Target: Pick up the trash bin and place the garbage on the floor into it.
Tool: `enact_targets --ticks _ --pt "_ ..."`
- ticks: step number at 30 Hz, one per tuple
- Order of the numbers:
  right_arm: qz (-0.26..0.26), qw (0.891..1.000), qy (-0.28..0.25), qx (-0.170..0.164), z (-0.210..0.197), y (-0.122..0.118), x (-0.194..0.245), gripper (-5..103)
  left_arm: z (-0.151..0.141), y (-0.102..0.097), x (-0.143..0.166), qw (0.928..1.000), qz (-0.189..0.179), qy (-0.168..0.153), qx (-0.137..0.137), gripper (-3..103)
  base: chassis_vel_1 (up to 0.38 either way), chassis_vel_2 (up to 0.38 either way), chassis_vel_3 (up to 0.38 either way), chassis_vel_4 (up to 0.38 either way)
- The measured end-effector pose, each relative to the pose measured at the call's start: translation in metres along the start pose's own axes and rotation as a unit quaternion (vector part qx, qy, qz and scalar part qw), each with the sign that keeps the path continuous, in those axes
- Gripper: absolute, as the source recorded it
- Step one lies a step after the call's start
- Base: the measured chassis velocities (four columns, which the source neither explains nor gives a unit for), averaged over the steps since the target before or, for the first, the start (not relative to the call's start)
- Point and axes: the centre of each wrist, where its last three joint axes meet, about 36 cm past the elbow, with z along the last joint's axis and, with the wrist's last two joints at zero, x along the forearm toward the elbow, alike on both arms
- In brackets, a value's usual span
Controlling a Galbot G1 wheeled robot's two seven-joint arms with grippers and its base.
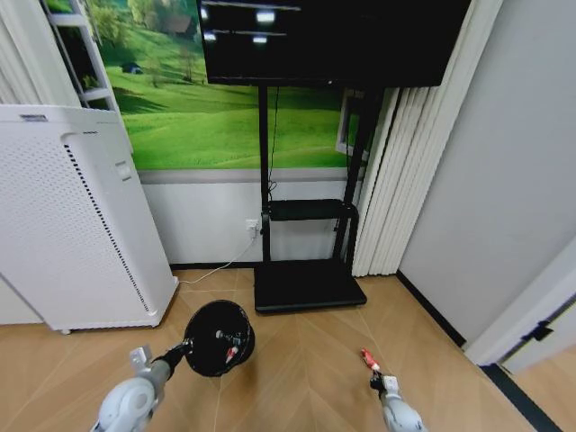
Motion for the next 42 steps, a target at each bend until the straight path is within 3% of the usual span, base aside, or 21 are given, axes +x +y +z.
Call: enact_targets --ticks 4,9,15,16,19,20,25,32,35,42 --pt "-0.008 1.000 -0.018 0.003 0.000 -0.007 0.015 0 0.002 0.000 -0.001 1.0000 -0.002 0.001 -0.001 3 0.000 0.000 0.000 0.000" --pt "-0.018 0.999 -0.046 0.010 -0.002 0.003 0.009 -2 0.007 0.001 0.000 1.0000 -0.004 0.004 0.000 3 0.000 0.000 0.000 0.000" --pt "-0.052 0.995 -0.084 0.018 -0.011 0.023 0.005 24 0.008 0.009 0.008 0.9999 -0.016 -0.001 0.003 3 0.000 0.000 0.000 0.000" --pt "-0.052 0.995 -0.084 0.018 -0.011 0.023 0.005 24 0.008 0.009 0.008 0.9999 -0.016 -0.001 0.003 3 0.000 0.000 0.000 0.000" --pt "-0.077 0.991 -0.103 0.041 -0.014 0.030 0.008 41 0.012 0.014 0.012 0.9998 -0.022 -0.002 0.004 3 0.000 0.000 0.000 0.000" --pt "-0.077 0.991 -0.103 0.041 -0.014 0.030 0.008 41 0.012 0.014 0.012 0.9998 -0.022 -0.002 0.004 3 0.000 0.000 0.000 0.000" --pt "-0.109 0.982 -0.134 0.072 -0.021 0.036 0.015 63 0.017 0.013 0.014 0.9997 -0.022 -0.003 0.008 3 0.000 0.000 0.000 0.000" --pt "-0.115 0.980 -0.143 0.076 -0.023 0.038 0.017 84 0.021 0.010 0.014 0.9997 -0.021 -0.003 0.010 3 -0.032 -0.034 0.030 0.031" --pt "-0.113 0.979 -0.149 0.078 -0.022 0.036 0.016 98 0.022 0.009 0.015 0.9997 -0.021 -0.004 0.010 3 -0.149 -0.146 0.151 0.150" --pt "-0.104 0.978 -0.163 0.077 -0.022 0.038 0.013 100 0.022 0.008 0.015 0.9997 -0.020 -0.005 0.011 3 -0.147 -0.134 0.133 0.120"
